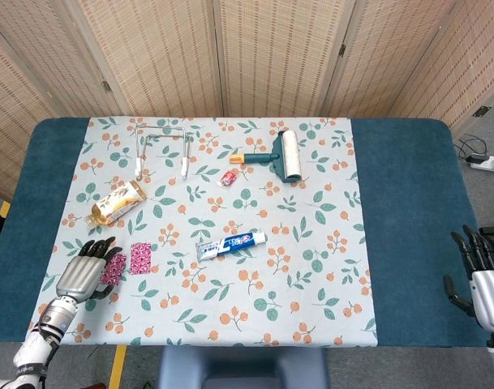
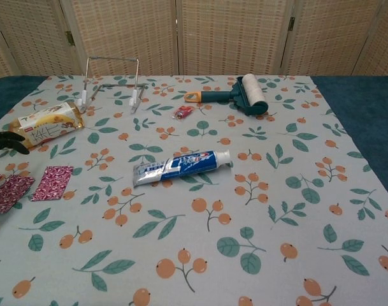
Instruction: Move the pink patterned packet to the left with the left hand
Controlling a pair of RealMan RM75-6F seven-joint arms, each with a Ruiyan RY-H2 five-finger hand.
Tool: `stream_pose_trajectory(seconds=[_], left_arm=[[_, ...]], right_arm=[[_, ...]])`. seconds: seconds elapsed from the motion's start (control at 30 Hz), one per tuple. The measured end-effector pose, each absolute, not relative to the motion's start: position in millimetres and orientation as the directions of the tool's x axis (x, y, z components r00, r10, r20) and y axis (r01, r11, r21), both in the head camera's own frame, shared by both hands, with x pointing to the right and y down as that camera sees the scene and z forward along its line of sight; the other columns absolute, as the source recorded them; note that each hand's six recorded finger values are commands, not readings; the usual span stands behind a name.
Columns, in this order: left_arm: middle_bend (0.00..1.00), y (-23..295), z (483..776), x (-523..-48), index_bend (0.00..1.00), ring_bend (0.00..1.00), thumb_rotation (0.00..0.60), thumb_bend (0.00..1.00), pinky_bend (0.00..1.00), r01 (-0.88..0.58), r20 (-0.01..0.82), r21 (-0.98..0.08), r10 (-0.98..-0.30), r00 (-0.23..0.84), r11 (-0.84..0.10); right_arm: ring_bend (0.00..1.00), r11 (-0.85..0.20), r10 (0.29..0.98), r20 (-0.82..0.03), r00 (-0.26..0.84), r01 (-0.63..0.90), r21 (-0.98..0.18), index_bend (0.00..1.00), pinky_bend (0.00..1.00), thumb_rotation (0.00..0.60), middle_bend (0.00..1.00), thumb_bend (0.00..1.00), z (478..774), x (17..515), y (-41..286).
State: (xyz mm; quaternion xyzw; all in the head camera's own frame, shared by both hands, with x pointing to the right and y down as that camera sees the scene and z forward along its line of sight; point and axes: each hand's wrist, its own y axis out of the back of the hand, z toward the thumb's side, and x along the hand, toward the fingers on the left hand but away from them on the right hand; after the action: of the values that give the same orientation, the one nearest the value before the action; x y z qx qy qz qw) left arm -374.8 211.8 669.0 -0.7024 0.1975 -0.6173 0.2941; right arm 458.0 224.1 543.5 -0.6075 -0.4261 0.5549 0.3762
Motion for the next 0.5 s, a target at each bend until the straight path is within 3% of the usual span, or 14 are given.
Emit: stream_pose_trajectory(seconds=[0.5], left_arm=[[0.0,193,690,-350,0.14,0.0,0.6,0.35,0.0,0.094,0.8,-0.595,-0.577,0.168,-0.798]], right_arm=[[0.0,-0.351,0.936,-0.352,0.016,0.111,-0.93,0.0,0.0,0.6,0.0,0.5,542,464,227]])
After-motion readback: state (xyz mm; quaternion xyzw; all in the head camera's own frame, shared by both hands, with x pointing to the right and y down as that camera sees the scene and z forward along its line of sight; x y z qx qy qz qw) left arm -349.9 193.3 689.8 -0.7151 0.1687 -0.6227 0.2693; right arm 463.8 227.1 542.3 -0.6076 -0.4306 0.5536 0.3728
